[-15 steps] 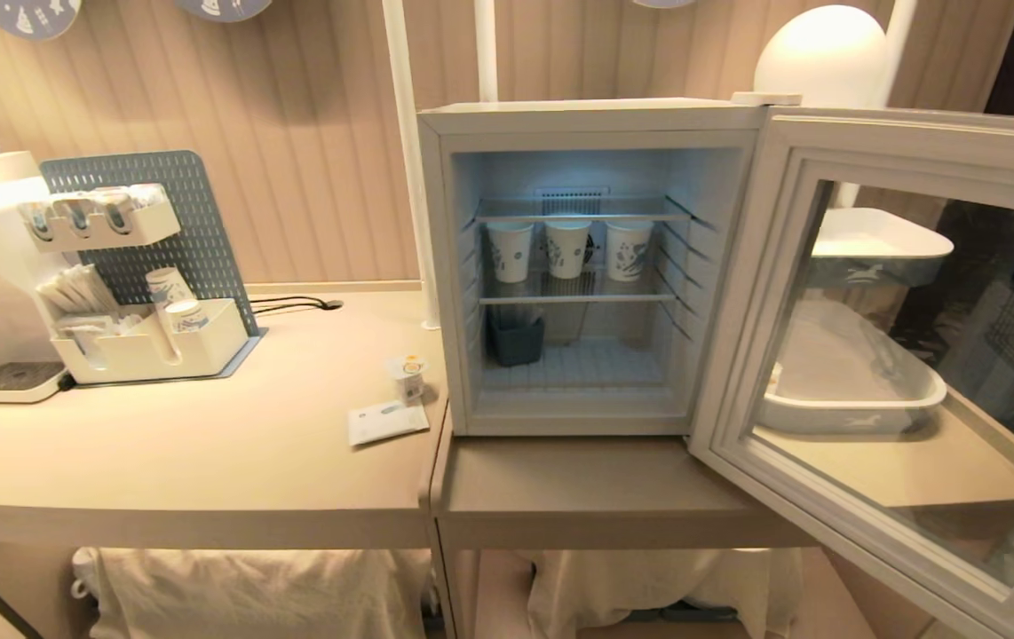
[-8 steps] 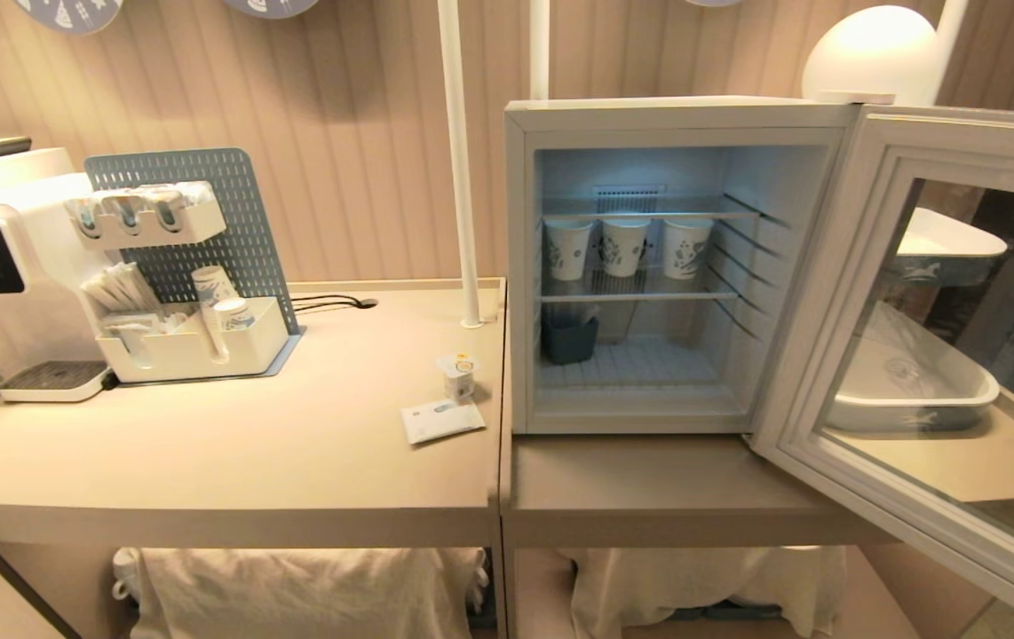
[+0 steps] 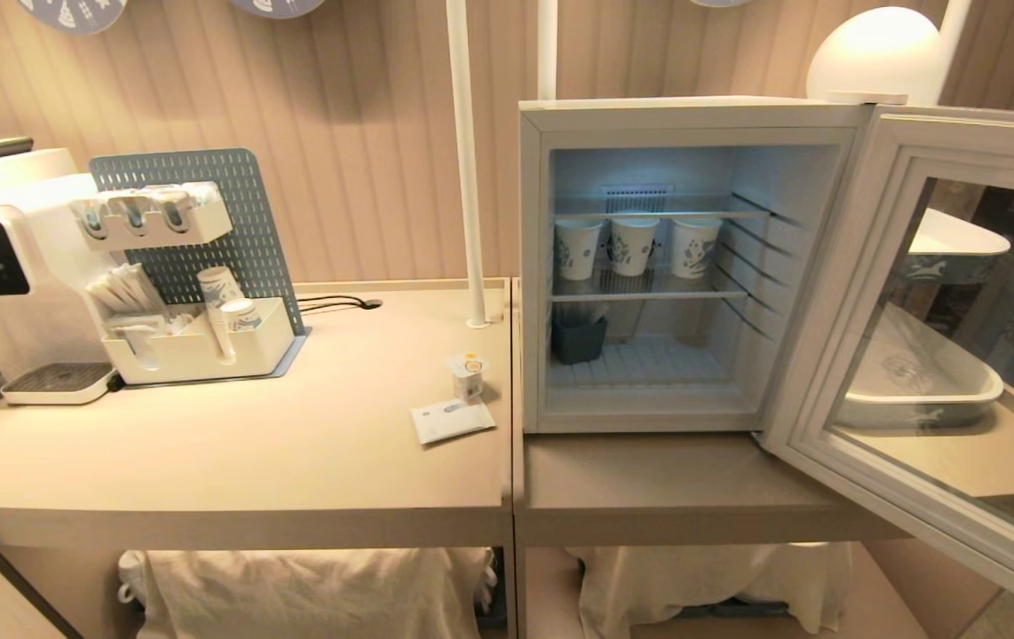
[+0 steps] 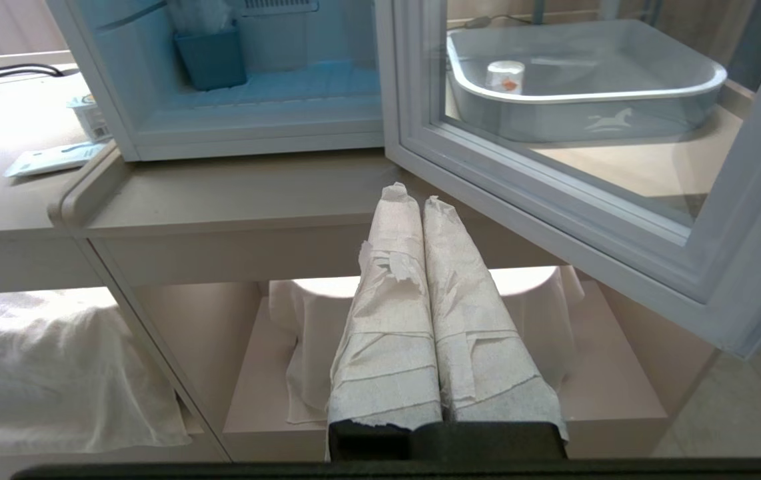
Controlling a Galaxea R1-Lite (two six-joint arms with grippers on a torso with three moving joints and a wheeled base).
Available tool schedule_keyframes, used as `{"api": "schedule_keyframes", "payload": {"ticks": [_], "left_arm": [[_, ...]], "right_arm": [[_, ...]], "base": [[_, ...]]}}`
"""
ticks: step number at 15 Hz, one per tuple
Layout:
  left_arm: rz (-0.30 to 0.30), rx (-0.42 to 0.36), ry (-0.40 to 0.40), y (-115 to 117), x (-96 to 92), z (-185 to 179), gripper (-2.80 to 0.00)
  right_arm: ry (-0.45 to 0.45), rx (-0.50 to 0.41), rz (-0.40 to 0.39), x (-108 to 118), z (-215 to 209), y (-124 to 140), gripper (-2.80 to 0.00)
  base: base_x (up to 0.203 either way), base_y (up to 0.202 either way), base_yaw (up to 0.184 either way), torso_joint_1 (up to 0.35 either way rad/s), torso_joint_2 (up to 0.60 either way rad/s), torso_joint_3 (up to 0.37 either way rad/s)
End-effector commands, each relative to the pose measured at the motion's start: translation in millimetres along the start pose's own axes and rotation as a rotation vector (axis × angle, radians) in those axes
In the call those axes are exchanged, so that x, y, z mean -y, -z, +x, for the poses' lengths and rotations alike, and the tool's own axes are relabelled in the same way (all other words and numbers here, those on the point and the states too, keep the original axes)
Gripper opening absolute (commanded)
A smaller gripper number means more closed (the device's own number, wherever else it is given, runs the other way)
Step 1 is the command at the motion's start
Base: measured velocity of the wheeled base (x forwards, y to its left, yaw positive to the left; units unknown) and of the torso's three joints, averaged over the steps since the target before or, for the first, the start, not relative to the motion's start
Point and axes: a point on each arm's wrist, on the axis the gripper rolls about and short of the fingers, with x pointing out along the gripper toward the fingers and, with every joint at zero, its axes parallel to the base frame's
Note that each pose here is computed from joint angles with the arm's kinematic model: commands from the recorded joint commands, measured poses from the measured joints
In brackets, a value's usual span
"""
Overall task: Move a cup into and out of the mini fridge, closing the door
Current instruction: Put the yoghurt in the freezer
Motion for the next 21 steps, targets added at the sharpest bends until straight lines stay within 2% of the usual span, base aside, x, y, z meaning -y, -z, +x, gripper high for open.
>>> {"api": "schedule_keyframes", "payload": {"ticks": [1,5,21], "left_arm": [[0.002,0.001,-0.001,-0.3,0.0,0.1,-2.80],[0.002,0.001,-0.001,-0.3,0.0,0.1,-2.80],[0.002,0.003,-0.001,-0.4,0.0,0.1,-2.80]], "right_arm": [[0.000,-0.001,0.000,0.0,0.1,0.0,-2.80],[0.000,-0.001,0.000,0.0,0.1,0.0,-2.80],[0.000,-0.001,0.000,0.0,0.1,0.0,-2.80]], "base": [[0.000,0.000,0.000,0.000,0.00,0.000],[-0.002,0.045,-0.001,0.001,0.00,0.001],[0.000,0.190,0.000,0.002,0.00,0.001]]}}
